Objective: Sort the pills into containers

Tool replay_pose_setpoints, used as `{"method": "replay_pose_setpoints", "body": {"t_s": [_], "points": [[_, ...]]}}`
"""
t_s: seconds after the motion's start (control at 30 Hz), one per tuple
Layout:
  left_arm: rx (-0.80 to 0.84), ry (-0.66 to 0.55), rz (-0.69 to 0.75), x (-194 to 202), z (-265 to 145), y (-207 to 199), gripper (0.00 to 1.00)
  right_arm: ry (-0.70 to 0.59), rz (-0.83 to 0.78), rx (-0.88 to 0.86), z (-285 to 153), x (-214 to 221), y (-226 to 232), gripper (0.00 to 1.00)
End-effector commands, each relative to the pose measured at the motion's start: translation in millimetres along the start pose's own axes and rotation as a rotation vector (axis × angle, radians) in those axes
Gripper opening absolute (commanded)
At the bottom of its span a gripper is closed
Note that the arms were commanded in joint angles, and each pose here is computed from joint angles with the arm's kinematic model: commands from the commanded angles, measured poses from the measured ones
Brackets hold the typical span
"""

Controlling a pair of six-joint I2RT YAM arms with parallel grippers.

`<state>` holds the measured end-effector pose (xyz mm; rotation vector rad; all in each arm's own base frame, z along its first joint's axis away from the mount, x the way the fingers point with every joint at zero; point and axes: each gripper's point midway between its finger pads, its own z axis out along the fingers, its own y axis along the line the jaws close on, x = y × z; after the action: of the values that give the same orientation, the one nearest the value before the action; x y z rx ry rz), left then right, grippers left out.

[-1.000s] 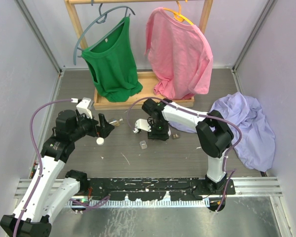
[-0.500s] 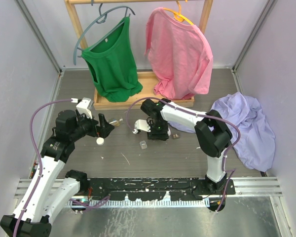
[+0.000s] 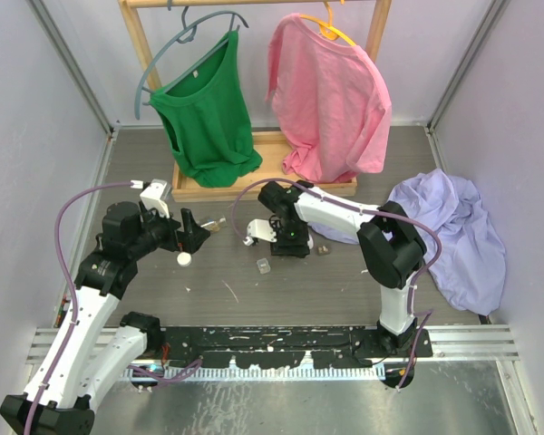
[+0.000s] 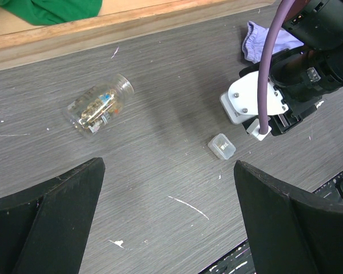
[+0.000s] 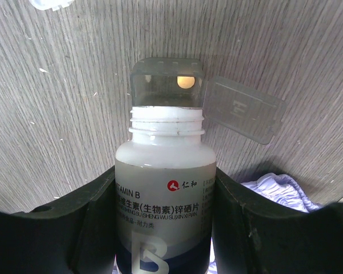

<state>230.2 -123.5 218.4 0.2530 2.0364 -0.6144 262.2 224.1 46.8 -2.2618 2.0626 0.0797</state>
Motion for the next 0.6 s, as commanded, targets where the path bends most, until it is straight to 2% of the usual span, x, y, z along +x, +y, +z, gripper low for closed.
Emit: {"method": "replay_pose_setpoints", "body": {"t_s": [0.0,0.1,0.2,0.3,0.37,0.47,0.57], "points": [[0.020,-0.061,0.015,-14,-2,-5,0.98,-0.029,-0.015,0.053,-12,-10,-9,0.01],[0.019,-0.061,0.015,-15,-2,-5,0.98,-0.042,-0.033,0.005,-13,-14,0,0.01],[0.021,-0.061,0.016,-14,-2,-5,0.98,-0.023,-0.016,0.061,-13,-10,-9,0.01],[0.020,-0.062,0.016,-15,-2,-5,0.98,-0.027,-0.035,0.002,-11,-10,1,0.01],[0.020,-0.063,0.017,-15,-2,-5,0.98,-0.008,-0.011,0.049,-10,-5,-7,0.01],[0.022,-0.061,0.017,-14,-2,-5,0.98,-0.041,-0.052,-0.020,-14,-9,6,0.01],[0.022,-0.063,0.018,-15,-2,-5,0.98,-0.014,-0.008,0.061,-14,-4,-8,0.01]]}}
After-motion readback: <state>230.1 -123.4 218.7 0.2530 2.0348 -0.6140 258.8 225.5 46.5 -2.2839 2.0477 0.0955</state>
